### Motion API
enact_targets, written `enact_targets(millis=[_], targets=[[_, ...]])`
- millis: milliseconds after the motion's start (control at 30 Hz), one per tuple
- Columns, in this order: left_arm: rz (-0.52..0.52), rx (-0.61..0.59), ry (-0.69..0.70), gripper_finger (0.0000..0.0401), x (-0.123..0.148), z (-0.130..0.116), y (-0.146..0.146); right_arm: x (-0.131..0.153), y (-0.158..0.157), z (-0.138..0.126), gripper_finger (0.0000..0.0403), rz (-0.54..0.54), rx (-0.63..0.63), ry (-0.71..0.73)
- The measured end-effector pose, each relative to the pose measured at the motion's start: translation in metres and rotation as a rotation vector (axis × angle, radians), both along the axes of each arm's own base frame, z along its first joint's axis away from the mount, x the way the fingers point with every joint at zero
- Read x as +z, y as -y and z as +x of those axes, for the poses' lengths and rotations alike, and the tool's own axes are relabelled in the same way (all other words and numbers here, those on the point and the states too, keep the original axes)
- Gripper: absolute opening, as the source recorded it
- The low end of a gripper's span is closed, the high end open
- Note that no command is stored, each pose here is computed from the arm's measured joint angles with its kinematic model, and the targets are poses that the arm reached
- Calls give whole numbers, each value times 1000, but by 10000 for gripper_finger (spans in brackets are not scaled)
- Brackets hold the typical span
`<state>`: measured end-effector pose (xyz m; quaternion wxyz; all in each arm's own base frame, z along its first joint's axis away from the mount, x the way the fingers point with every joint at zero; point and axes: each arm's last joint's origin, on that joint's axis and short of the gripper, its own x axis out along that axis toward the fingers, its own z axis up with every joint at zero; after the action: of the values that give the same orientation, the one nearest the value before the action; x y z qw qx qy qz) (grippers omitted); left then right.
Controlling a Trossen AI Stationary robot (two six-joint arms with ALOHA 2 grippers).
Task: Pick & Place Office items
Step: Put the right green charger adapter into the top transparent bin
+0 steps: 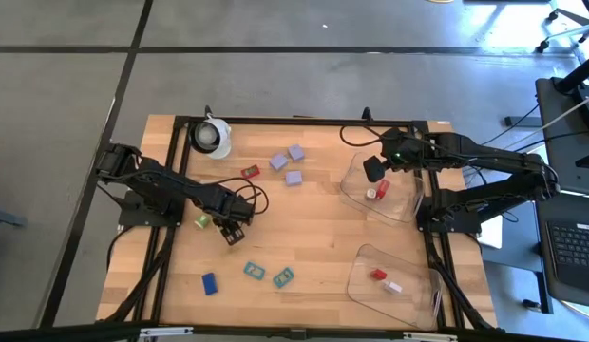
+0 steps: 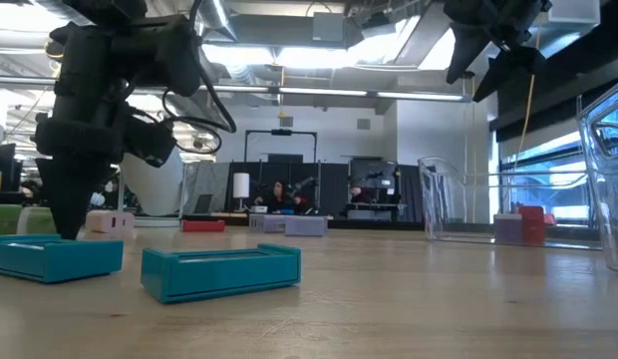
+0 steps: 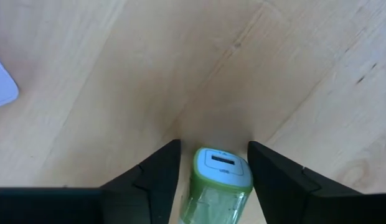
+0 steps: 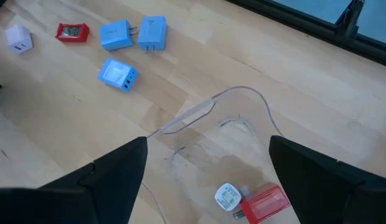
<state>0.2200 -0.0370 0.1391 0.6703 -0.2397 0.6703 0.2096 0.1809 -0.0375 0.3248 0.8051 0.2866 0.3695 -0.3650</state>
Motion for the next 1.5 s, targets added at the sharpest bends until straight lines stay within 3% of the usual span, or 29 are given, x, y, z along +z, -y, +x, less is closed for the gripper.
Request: enact_targets(millis=[300, 567, 867, 1100, 1267, 1400, 1500], targets=[[-30, 17, 21, 128, 4, 5, 2, 0, 0, 0, 338, -7, 7, -5], [-11, 17, 144, 137, 21, 25, 4, 0, 0, 0, 338, -10, 13, -7], [133, -10, 555, 134, 70, 76, -2, 0, 0, 0, 338, -21, 32, -16], [353, -1, 916, 134, 130, 112, -23, 1, 0, 2, 338, -23, 49, -1], [452, -33, 1193, 134, 173, 128, -32, 5, 0, 7, 338, -48, 96, 50], [497, -24, 1361, 134, 195, 132, -37, 11, -2, 16, 338, -93, 256, 126], [433, 18, 1465, 134, 203, 133, -41, 18, -8, 24, 338, -187, 469, 172]])
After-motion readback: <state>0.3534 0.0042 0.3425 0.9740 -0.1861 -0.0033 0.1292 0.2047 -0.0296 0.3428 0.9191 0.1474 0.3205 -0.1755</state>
